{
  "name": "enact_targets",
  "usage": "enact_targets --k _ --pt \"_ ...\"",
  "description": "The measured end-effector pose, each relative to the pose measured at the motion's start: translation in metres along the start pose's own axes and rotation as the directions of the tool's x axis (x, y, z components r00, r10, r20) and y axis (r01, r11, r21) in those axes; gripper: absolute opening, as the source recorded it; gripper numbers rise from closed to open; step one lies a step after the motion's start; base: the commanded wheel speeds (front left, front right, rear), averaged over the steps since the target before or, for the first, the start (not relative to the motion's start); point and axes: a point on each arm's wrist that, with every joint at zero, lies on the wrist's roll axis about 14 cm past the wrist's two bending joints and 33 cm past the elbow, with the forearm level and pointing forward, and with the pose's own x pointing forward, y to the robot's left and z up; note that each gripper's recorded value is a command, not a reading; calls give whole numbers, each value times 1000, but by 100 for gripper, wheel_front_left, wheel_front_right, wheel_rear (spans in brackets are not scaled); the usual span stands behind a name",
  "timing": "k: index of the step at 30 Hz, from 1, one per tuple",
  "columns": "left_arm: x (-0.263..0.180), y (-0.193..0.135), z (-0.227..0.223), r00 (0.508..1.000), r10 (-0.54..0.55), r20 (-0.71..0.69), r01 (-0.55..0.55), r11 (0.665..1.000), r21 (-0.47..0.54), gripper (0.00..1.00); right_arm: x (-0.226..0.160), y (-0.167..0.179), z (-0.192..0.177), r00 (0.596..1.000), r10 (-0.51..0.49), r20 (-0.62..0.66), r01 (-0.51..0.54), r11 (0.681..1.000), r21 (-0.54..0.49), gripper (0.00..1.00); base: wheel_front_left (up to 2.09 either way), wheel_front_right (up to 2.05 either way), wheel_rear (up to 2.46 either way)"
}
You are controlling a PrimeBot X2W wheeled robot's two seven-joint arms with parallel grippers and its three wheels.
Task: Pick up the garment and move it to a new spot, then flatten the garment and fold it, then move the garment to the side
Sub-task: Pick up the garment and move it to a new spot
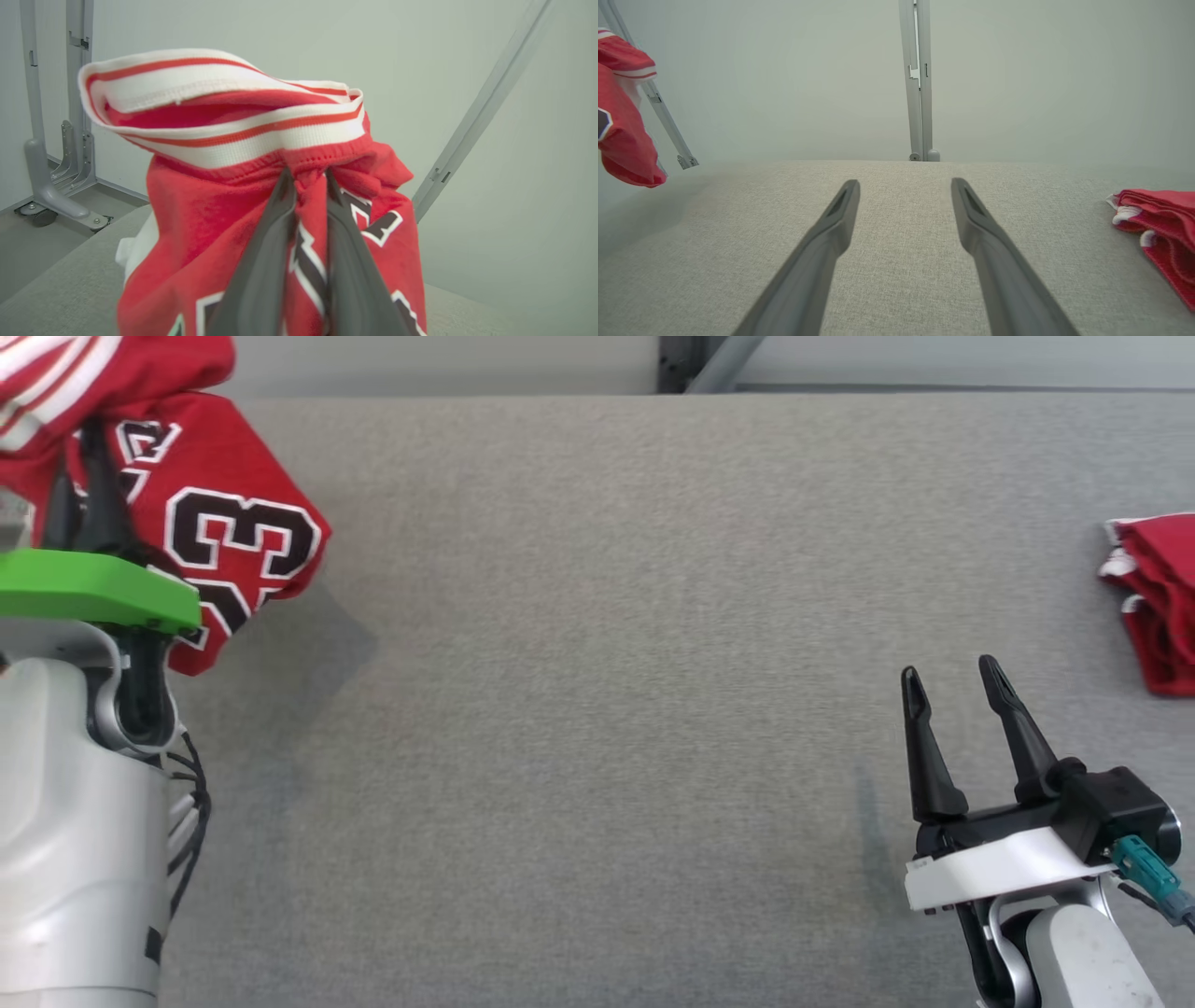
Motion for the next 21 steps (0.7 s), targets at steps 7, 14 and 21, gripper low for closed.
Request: enact_targets --k 7,14,21 --pt "-5 -92 -23 978 -205 -30 204 978 -40 0 -33 -26 21 994 -102 35 103 994 -20 100 0 0 0" --pt "-18 -169 -55 923 -370 -105 363 928 -78 0 -62 -53 41 975 -205 80 209 977 -41 100 0 0 0" --pt "-32 -223 -92 864 -469 -184 446 882 -152 0 -88 -74 48 951 -296 93 301 952 -47 100 0 0 0"
